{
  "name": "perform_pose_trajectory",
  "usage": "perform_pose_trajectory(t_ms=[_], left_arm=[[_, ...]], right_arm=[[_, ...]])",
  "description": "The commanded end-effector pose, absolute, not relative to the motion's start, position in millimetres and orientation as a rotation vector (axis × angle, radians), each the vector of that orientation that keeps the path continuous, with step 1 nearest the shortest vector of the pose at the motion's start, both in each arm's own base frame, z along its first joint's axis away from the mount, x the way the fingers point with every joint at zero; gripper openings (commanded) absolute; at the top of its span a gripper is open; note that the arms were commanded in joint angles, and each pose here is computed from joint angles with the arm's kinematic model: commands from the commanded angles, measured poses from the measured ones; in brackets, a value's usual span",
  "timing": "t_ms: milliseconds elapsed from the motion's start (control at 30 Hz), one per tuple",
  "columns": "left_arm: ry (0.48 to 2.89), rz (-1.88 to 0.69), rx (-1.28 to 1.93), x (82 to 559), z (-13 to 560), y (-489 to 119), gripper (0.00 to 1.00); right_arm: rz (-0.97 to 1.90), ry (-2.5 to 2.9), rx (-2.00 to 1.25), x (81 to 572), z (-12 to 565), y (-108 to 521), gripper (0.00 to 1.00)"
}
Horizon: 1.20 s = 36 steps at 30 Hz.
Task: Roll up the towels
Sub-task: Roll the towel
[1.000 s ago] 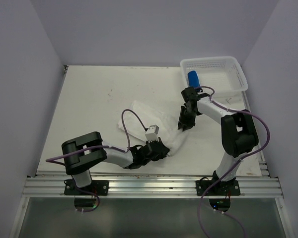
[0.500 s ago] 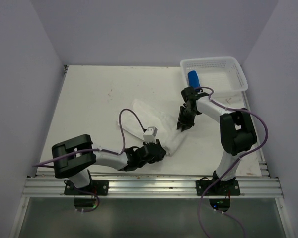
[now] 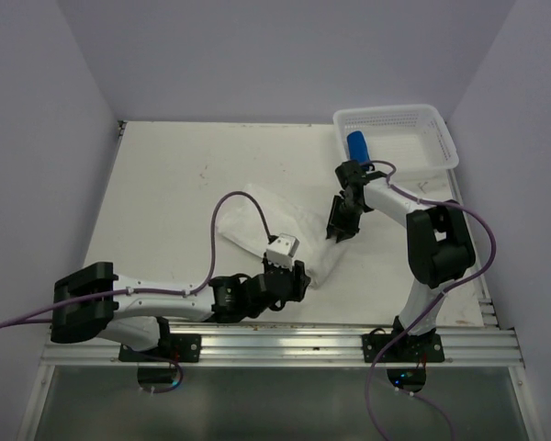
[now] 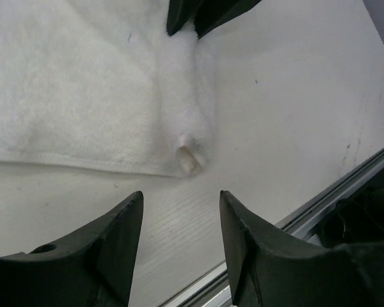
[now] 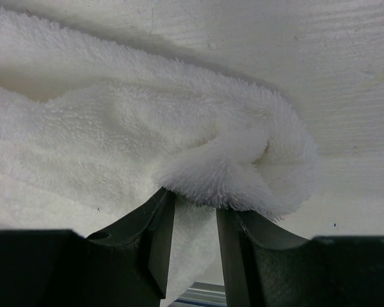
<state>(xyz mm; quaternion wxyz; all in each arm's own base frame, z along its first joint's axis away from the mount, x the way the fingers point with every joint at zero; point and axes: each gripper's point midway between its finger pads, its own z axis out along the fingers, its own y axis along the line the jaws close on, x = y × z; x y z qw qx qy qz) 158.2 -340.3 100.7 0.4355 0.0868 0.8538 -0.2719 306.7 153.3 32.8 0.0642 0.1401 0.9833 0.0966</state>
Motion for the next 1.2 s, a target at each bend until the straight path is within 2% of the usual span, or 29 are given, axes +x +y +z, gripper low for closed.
perform_pose_trajectory(t_ms=[0,200,533,700,1000,1167], left_arm=[[1.904,-0.633,0.421,167,163,-364,0.56],[1.651,-0.714,0.795,155,201,-422,0.64],[1.618,-0.642,1.156,143,138,-472,0.65],[1.67,-0.459,1.208,161,103,-470,0.65],[1.674,-0.361,1.152,182,101,-457,0.66],[1.693,-0.278,1.129,193,93,-450,0.72]], right_arm=[[0.274,2.913,0.42,320,35,154,0.36],[0.282,2.909,0.405,323,40,160,0.37],[0.281,2.914,0.39,324,44,161,0.38],[0.274,2.92,0.378,323,44,160,0.38],[0.288,2.934,0.366,320,39,162,0.39],[0.291,2.934,0.356,319,39,162,0.39]])
